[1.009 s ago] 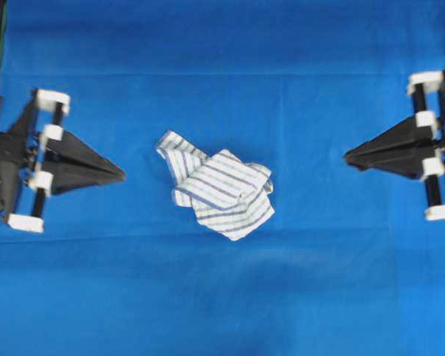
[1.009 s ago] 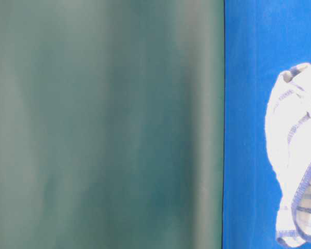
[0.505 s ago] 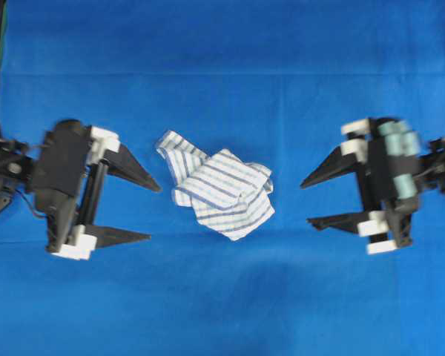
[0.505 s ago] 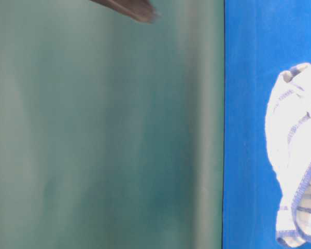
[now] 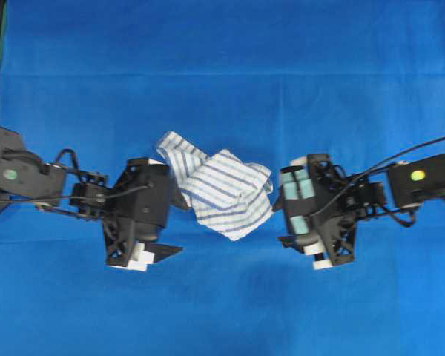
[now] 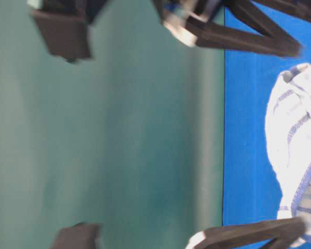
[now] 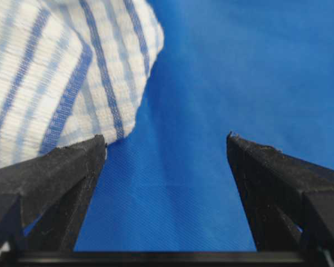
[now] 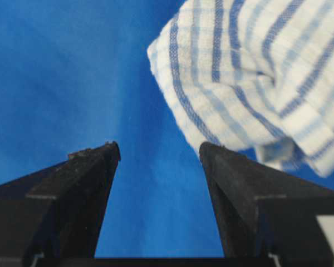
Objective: Lift the towel with both arms.
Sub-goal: 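Move both grippers inward and down toward the striped towel's edges, then close both grippers on opposite edges of the towel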
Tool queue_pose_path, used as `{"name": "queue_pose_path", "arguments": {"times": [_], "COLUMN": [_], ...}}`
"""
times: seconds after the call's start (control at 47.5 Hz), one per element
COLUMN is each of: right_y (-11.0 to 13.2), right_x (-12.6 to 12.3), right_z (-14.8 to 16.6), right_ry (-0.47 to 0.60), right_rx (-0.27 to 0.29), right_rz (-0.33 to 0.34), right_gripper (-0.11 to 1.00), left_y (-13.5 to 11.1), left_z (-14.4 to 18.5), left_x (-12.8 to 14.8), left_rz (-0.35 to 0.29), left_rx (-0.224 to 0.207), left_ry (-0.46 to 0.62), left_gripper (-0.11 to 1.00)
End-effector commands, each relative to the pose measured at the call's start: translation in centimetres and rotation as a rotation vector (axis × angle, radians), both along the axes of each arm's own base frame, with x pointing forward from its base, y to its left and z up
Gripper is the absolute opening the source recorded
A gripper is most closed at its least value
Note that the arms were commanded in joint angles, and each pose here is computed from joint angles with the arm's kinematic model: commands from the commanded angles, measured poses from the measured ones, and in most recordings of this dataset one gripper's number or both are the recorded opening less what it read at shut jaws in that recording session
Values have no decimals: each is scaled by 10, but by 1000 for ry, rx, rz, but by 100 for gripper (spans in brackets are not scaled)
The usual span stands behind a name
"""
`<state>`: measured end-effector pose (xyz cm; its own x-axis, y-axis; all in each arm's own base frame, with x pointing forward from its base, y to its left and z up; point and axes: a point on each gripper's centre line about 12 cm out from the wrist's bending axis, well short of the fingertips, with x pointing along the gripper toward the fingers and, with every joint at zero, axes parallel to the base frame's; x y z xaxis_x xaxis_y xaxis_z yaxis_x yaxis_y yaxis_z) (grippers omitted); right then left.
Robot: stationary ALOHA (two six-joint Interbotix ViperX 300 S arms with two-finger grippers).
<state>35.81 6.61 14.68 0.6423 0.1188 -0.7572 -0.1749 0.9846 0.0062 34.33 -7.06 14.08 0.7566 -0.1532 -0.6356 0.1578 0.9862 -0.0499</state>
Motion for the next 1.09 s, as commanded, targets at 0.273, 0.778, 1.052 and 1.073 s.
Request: {"name": "queue_pose_path", "arguments": {"times": [0.273,0.778,1.052,1.073], "right_y": [4,-15,-20,-20], "right_x": [29,34,33,33], "right_z": [-16,-33,-34,-33], "right_ry": [-57,-15,-7,-7], "right_rx": [15,6,4,3], "right_rz": [-8,-58,-68,-67], "right_gripper": [64,53,2,2], "left_y": [7,21,25,25], "left_z": [-37,-64,-66,-66], "left_x": [24,29,26,26], "left_rz": [31,77,88,88], "left_rx": [2,2,9,9], "left_ry": [-30,14,64,69], "left_gripper": [91,37,3,3]}}
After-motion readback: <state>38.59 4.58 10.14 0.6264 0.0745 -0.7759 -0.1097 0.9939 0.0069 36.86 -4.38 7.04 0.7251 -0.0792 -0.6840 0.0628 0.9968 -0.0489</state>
